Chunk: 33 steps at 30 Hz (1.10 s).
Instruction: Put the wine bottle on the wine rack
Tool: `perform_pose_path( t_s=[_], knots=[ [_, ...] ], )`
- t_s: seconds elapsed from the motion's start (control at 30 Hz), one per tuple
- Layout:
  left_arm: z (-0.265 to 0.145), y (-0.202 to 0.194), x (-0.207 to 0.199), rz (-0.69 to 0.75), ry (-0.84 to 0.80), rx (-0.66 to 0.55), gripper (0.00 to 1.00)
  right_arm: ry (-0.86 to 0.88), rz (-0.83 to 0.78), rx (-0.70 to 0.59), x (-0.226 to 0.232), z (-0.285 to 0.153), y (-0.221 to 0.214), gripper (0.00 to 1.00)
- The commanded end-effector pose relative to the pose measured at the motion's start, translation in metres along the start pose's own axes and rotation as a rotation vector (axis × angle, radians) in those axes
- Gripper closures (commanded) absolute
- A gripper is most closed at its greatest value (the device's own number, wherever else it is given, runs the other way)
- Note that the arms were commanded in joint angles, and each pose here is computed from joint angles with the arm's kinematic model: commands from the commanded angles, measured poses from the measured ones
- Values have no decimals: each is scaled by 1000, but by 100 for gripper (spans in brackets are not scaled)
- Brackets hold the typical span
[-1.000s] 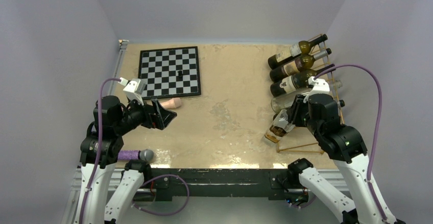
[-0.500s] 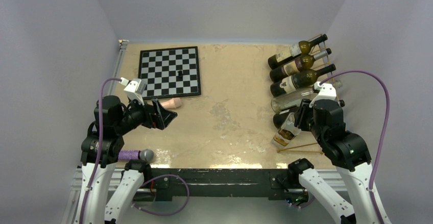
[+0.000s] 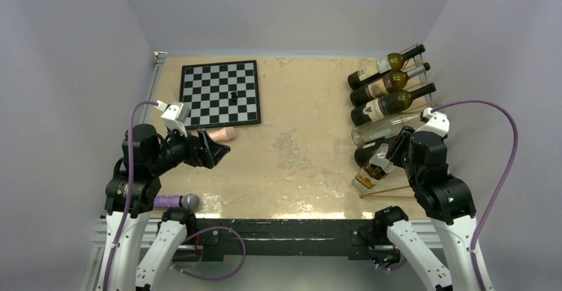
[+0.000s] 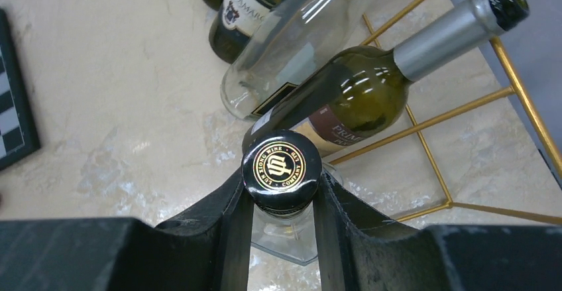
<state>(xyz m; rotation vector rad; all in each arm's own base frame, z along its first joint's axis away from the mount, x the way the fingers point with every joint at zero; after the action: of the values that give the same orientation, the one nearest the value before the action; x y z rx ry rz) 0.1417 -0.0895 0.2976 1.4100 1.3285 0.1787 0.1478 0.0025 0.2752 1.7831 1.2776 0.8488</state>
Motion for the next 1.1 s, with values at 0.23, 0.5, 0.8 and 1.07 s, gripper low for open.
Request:
perform_pose_path(
  t_s=[0.23, 0.5, 0.8, 1.07],
  knots=[
    [4, 5, -4, 13, -40, -13, 1, -272, 224, 100, -35, 6, -58, 100],
    [6, 4, -4, 8, -49, -10, 1, -353, 283, 94, -51, -5, -73, 98],
    [6, 2, -2, 4, -44, -11, 1, -409, 328, 90, -58, -12, -77, 78],
    [2, 5, -3, 18, -33, -35, 1, -431, 419, 24, -66, -12, -88, 57]
  ],
)
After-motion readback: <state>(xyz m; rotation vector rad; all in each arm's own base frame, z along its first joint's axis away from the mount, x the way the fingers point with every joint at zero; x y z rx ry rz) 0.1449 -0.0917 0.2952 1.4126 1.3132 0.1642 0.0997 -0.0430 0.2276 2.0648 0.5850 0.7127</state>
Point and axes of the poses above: each gripper's point midway between its finger pads, its own z axis out along the fingers, its own x axis along the line the jaws close on, y = z × x, the point moved 5 cm from there along -z, back along the fingers, and after that the axes turned 7 degrees about -z, right-handed, at the moved point
